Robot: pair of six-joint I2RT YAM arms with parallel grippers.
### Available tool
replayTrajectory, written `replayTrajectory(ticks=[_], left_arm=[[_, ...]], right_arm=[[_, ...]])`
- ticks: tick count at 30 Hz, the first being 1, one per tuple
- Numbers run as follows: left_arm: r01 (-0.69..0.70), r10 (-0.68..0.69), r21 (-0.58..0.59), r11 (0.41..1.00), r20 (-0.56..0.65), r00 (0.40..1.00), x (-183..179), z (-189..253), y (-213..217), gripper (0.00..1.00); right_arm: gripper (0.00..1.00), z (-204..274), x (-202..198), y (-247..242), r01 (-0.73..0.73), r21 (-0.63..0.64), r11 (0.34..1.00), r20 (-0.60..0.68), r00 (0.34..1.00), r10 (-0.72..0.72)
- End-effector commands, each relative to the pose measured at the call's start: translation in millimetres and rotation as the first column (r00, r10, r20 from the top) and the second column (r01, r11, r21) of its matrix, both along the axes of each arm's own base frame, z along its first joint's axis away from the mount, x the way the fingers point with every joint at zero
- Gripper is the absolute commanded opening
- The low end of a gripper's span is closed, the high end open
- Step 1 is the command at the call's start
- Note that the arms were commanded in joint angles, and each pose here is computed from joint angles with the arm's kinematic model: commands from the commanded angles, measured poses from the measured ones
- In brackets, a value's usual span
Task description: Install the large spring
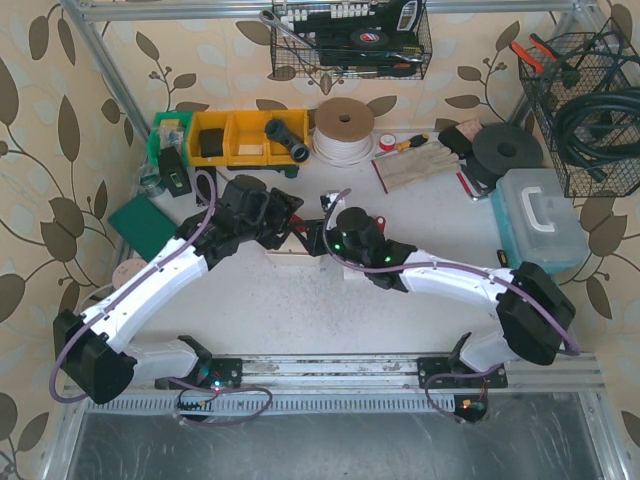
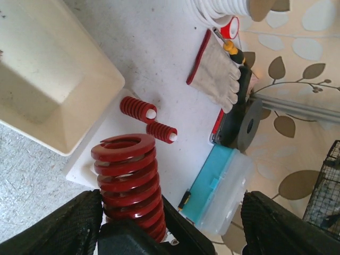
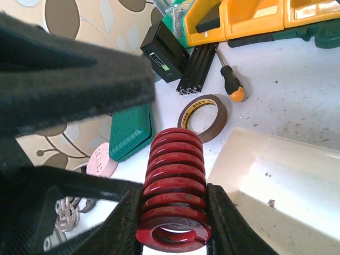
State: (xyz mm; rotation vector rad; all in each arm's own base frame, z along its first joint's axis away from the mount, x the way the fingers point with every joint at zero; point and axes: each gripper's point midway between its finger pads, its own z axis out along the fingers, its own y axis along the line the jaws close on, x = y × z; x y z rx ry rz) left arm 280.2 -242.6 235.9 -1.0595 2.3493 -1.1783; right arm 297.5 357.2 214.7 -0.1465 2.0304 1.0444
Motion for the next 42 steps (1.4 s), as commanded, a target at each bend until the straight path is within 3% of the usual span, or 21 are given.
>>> replayTrajectory(ticks=[1, 6, 10, 15, 23, 27, 32, 42], left_arm=[[0.034, -0.037, 0.029, 0.999, 0.100, 0.994, 4, 33, 0, 0.75], [0.105, -0.139, 0.176, 0.979, 0.191, 0.972, 2, 45, 9, 0.77], [0.212, -0.320, 0.342, 0.916, 0.299, 0.899, -3, 48, 12, 0.77], [0.317, -0.480, 0.516, 0.796, 0.220, 0.849, -19, 19, 25, 0.76], [0.324, -0.521, 0.597, 0.734, 0.189, 0.832, -35, -9, 32, 0.72], [0.328, -0.551, 0.622, 0.711, 0.203, 0.809, -38, -1, 22, 0.72], [0.314, -0.590, 0.704, 0.637, 0.183, 0.787, -35, 14, 22, 0.72], [0.259, -0.585, 0.724, 0.640, 0.239, 0.775, -39, 16, 34, 0.69]], right_arm=[[0.00, 18, -6, -13, -0.003, -0.032, 0.999, 0.040, 0.999, 0.004], [0.00, 16, -16, -39, 0.009, -0.120, 0.993, 0.019, 1.000, -0.007], [0.00, 22, -31, -64, 0.014, -0.200, 0.980, 0.017, 1.000, -0.011], [0.00, 27, -47, -96, 0.021, -0.291, 0.956, 0.007, 1.000, -0.020], [0.00, 43, -69, -127, -0.009, -0.390, 0.921, -0.016, 1.000, 0.004], [0.00, 46, -71, -134, -0.018, -0.424, 0.906, -0.030, 1.000, 0.006], [0.00, 56, -70, -140, -0.023, -0.436, 0.900, -0.022, 1.000, 0.015], [0.00, 44, -74, -147, -0.081, -0.511, 0.856, -0.076, 0.996, 0.049]])
